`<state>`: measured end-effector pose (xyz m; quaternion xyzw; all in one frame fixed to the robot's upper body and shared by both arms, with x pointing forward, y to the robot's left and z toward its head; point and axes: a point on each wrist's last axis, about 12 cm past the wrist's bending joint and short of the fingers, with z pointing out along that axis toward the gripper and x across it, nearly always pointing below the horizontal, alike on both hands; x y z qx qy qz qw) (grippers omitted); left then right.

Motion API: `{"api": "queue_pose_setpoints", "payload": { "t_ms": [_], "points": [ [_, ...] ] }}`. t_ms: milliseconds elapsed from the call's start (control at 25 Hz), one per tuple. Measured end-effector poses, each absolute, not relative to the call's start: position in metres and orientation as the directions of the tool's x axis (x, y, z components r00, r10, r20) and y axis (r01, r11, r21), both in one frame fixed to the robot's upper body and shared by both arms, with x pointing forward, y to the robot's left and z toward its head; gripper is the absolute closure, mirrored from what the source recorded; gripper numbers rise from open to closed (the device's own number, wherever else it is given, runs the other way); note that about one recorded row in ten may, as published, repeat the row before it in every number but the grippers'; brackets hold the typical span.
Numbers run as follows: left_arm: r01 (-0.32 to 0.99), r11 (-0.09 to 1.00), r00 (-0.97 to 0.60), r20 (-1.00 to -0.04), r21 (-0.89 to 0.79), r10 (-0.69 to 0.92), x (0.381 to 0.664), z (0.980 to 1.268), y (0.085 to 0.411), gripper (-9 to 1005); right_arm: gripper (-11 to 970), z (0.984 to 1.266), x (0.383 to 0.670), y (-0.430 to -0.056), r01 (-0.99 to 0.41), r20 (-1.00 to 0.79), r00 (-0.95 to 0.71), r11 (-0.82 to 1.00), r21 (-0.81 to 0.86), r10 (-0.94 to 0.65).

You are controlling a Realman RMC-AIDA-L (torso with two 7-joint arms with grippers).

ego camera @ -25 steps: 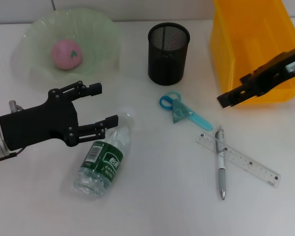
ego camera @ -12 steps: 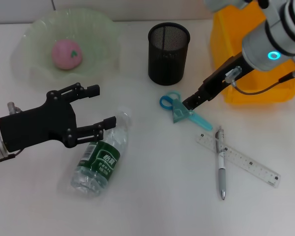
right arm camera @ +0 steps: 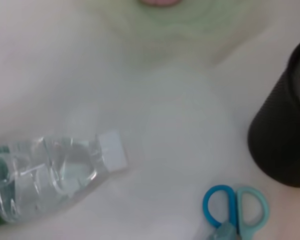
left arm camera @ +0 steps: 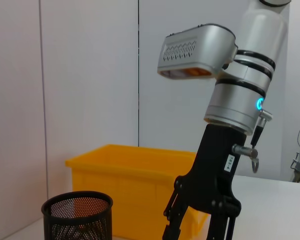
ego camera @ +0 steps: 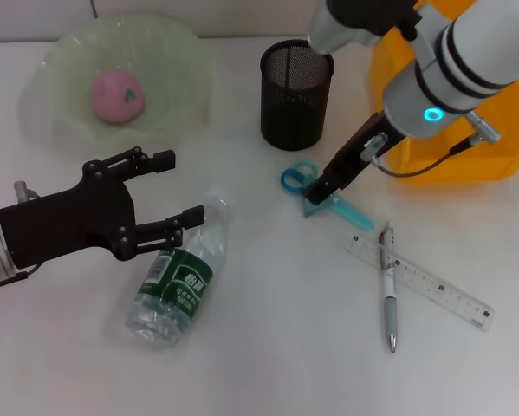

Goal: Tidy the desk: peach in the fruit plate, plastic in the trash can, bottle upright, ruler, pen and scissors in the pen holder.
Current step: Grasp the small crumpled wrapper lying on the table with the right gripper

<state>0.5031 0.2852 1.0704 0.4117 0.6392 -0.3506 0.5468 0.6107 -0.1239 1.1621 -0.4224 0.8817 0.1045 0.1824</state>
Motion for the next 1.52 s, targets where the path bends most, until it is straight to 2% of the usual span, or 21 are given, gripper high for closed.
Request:
{"api": "queue_pose_setpoints", "payload": {
  "t_ms": [480, 1200, 1440, 1520],
  "points": [
    [0.911, 0.413, -0.072, -0.986, -0.005, 0.147, 0.503, 1.068, 0.283, 168, 214, 1.142, 0.617, -0.114, -0.785, -0.381, -0.576, 0.62, 0.009, -0.724],
    [0.914, 0.405, -0.068, -0.986, 0.0, 0.154, 0.502, 1.066, 0.282, 169, 248, 1.134, 0.617, -0.11, -0.787, -0.37, -0.578, 0.616, 0.018, -0.728],
    [0.915, 0.404, -0.07, -0.986, -0.002, 0.153, 0.501, 1.066, 0.282, 169, 416, 1.134, 0.619, -0.11, -0.786, -0.377, -0.577, 0.619, 0.013, -0.725],
    [0.915, 0.404, -0.072, -0.986, -0.005, 0.152, 0.501, 1.065, 0.281, 169, 415, 1.133, 0.619, -0.11, -0.784, -0.379, -0.578, 0.621, 0.012, -0.723]
  ]
}}
